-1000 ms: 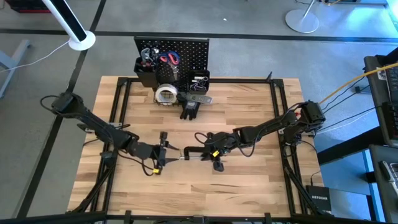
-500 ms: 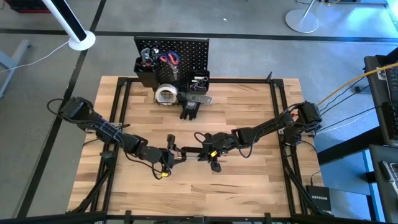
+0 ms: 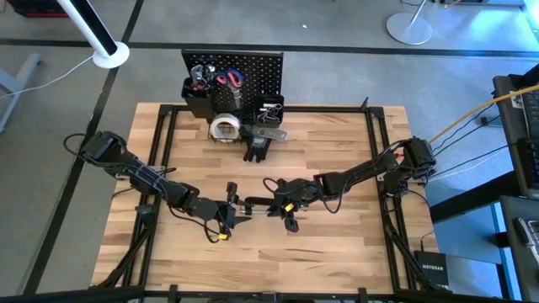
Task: Hang tools onto peg board
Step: Put the clamp into the wire basket on the pegboard
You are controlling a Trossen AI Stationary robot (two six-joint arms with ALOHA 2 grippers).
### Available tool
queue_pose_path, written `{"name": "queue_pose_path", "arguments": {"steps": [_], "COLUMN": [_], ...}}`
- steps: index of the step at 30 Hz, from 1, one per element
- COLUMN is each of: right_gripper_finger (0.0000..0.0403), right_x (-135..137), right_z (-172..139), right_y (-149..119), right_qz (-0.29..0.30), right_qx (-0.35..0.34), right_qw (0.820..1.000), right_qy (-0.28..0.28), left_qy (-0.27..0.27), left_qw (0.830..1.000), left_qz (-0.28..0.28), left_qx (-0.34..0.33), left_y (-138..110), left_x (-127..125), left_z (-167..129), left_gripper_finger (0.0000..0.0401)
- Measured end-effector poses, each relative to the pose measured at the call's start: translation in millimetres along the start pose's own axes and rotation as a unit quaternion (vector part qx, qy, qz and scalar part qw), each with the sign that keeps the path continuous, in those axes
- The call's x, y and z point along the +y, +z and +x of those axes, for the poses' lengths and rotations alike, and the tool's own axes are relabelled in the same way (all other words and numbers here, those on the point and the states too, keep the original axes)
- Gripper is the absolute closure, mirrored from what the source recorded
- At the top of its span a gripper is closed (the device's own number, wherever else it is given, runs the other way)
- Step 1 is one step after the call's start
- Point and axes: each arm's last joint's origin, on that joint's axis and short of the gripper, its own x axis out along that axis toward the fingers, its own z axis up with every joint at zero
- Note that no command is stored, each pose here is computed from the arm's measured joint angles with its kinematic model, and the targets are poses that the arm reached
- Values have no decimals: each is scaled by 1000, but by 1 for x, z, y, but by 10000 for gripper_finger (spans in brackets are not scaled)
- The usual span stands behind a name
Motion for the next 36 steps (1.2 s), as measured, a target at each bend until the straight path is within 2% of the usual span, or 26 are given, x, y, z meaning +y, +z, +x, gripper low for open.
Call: {"name": "queue_pose_path", "arguments": {"steps": [4,7,9,13,16,20,23,28,33,36], "right_gripper_finger": [356,350,331,284,255,230,221,222,221,221], "right_x": [0,0,0,1,1,9,19,29,19,15], "right_z": [0,0,0,-1,-8,-44,-68,-84,-80,-77], "right_y": [0,1,1,8,8,27,28,9,-23,-34], "right_qz": [0,1,2,-1,-1,4,-19,-84,-90,-93], "right_qx": [-2,-8,-9,-38,-15,21,28,-43,-159,-181], "right_qw": [1000,1000,1000,999,1000,999,997,989,976,972], "right_qy": [0,-10,-15,-16,-11,-23,-65,-115,-119,-120], "left_qy": [-1,2,1,-4,-2,-2,14,38,59,62], "left_qw": [1000,1000,1000,1000,1000,999,998,991,975,972], "left_qz": [1,4,3,-4,-15,-41,-64,-117,-179,-192], "left_qx": [8,5,6,13,14,24,11,-54,-121,-124], "left_y": [-2,-1,-1,-2,0,4,9,-1,-15,-17], "left_x": [0,0,1,1,3,10,18,28,39,42], "left_z": [0,0,0,1,-1,-13,-26,-45,-56,-56], "left_gripper_finger": [242,284,314,317,317,317,317,317,317,317]}}
